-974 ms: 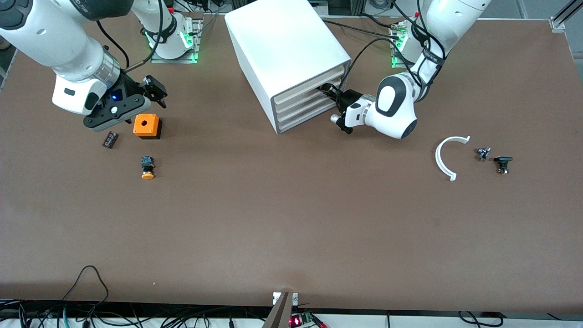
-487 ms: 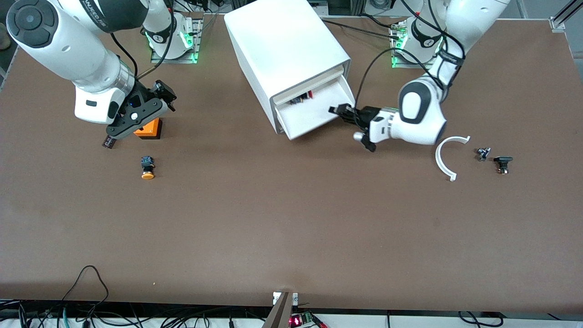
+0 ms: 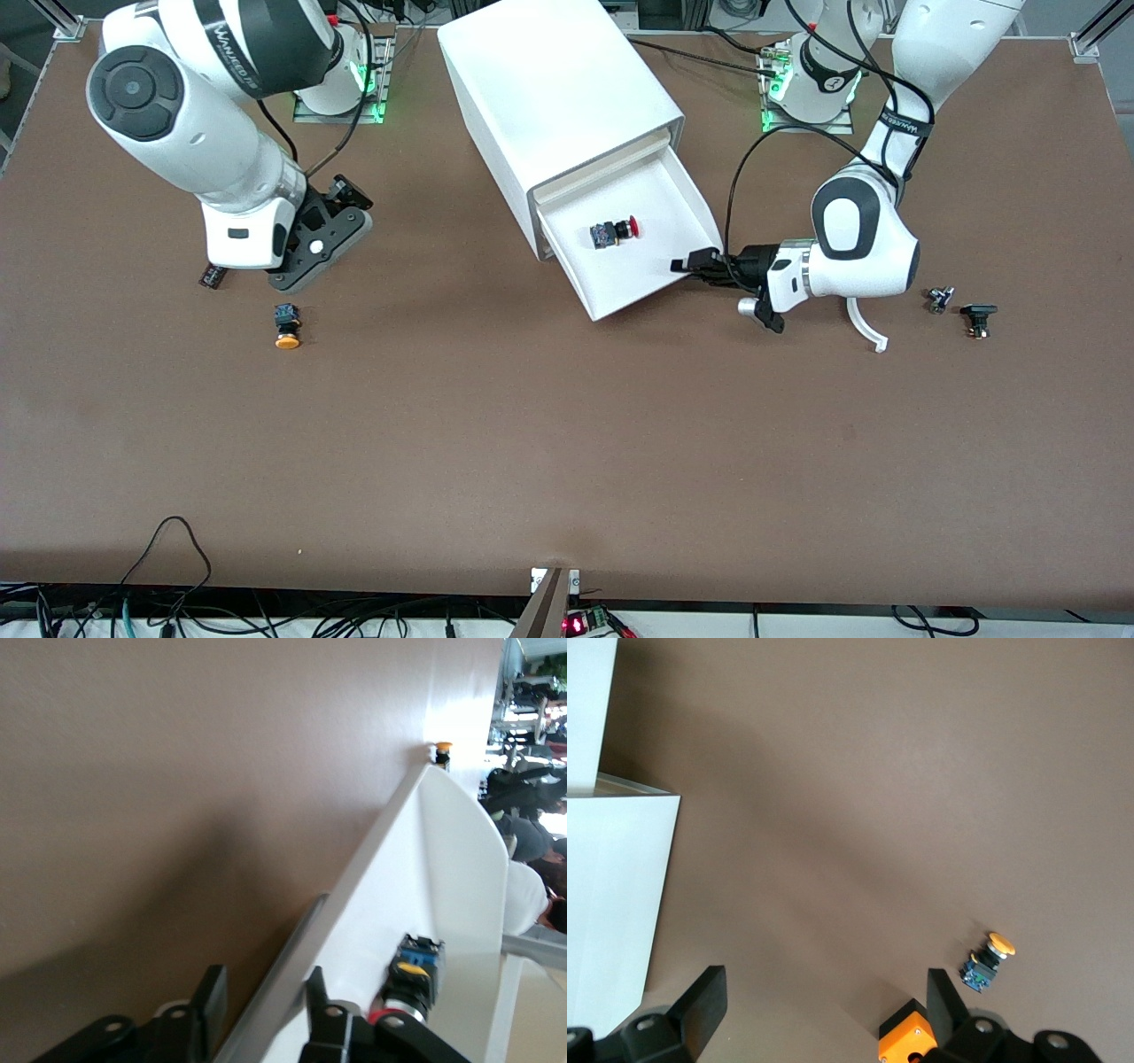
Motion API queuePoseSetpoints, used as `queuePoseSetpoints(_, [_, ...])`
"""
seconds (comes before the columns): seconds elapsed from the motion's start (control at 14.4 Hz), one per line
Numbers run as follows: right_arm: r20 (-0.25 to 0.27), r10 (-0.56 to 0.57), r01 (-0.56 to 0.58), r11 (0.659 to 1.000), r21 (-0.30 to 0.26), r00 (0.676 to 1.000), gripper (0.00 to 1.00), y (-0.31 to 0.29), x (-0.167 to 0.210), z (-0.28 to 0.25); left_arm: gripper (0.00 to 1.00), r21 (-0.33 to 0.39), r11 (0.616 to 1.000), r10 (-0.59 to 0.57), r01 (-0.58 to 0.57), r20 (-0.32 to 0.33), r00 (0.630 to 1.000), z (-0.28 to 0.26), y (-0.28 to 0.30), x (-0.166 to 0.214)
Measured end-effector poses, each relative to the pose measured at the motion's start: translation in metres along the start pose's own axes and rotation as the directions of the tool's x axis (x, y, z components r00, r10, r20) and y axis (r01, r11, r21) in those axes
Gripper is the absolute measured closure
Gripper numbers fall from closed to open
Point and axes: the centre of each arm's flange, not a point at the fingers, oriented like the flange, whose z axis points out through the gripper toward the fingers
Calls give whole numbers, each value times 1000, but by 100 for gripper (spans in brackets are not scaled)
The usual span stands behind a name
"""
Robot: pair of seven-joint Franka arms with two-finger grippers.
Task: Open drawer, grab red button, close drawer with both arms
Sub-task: 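Release the drawer and retract the left gripper while the right gripper approaches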
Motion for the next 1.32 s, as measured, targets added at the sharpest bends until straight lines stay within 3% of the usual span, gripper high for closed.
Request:
queuePoseSetpoints(0.35, [7, -29, 29, 1000, 0, 1000, 0, -10, 16, 8, 1, 31, 999, 37, -35, -67, 997, -10, 14, 19])
queuePoseSetpoints(0.63, [4, -50, 50, 999, -4, 999, 0, -20, 29, 12, 0, 73, 994, 90, -81, -130, 987, -13, 42, 27])
queuePoseSetpoints(0.9, [3, -75, 75, 997, -7, 997, 0, -32, 42, 19, 0, 89, 993, 98, -74, -306, 947, -112, 44, 47])
queuePoseSetpoints(1.11, [-8, -105, 104, 994, -14, 994, 0, -47, 58, 23, 0, 114, 991, 103, -65, -371, 923, -158, 38, 51])
queuePoseSetpoints(1.32, [-20, -134, 133, 991, -22, 991, 0, -61, 76, 24, 0, 301, 944, 237, -133, -344, 908, -222, 42, 44])
